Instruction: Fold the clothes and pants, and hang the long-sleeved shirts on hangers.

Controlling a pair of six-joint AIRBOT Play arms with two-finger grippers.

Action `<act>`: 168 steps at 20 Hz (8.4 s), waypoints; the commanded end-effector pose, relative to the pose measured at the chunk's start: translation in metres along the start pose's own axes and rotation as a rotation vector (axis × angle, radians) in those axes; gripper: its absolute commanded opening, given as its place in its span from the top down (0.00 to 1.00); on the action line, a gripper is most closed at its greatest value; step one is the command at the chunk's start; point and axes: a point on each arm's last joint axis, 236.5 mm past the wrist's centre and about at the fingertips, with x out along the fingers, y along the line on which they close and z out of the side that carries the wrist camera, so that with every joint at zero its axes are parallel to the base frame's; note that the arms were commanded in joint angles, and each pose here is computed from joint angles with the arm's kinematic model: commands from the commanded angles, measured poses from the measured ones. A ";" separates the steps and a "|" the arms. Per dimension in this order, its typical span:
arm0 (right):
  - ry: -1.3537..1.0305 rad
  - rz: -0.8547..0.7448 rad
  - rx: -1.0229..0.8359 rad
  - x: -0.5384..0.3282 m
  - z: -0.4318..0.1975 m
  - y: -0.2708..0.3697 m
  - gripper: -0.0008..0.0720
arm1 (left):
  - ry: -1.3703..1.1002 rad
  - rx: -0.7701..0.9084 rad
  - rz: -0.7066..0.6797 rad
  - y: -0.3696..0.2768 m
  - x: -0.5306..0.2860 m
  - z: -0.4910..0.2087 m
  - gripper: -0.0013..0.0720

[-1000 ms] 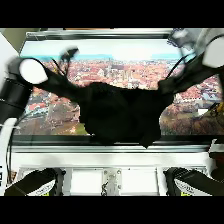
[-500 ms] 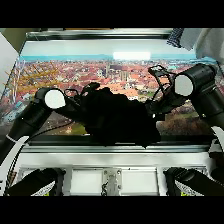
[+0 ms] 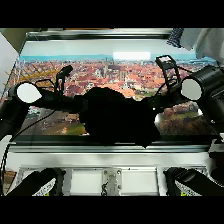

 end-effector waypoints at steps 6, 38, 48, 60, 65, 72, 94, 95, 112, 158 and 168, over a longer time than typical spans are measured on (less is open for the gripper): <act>-0.049 0.007 0.018 -0.001 0.011 0.001 0.97 | -0.250 0.015 0.011 0.001 -0.053 0.034 0.06; -0.048 0.007 0.018 -0.001 0.011 0.002 0.96 | -0.115 -0.300 1.050 0.565 -0.126 0.093 0.05; -0.048 0.007 0.018 -0.001 0.011 0.002 0.96 | -0.134 -0.369 1.047 0.616 -0.101 0.066 0.05; -0.048 0.007 0.018 -0.001 0.011 0.001 0.96 | -0.204 -0.339 1.057 0.624 -0.100 0.081 0.06; -0.048 0.007 0.018 -0.001 0.011 0.001 0.96 | -0.229 -0.396 1.050 0.624 -0.098 0.079 0.23; -0.048 0.007 0.018 -0.001 0.011 0.002 0.96 | -0.221 -0.411 1.046 0.623 -0.097 0.076 0.91; -0.048 0.007 0.018 -0.001 0.011 0.002 0.96 | -0.364 -0.129 1.080 0.455 -0.201 0.178 0.96; -0.048 0.007 0.018 -0.001 0.011 0.001 0.96 | -0.367 -0.076 1.057 0.430 -0.202 0.188 0.97; -0.046 0.007 0.017 0.000 0.011 0.002 0.96 | 0.060 0.965 0.175 0.085 -0.117 0.108 0.97; -0.044 0.006 0.017 0.001 0.011 0.002 0.96 | 0.284 1.066 -0.056 0.092 -0.048 -0.071 0.97; -0.041 0.006 0.016 0.002 0.011 0.002 0.96 | 0.280 1.052 -0.207 0.075 0.005 -0.058 0.97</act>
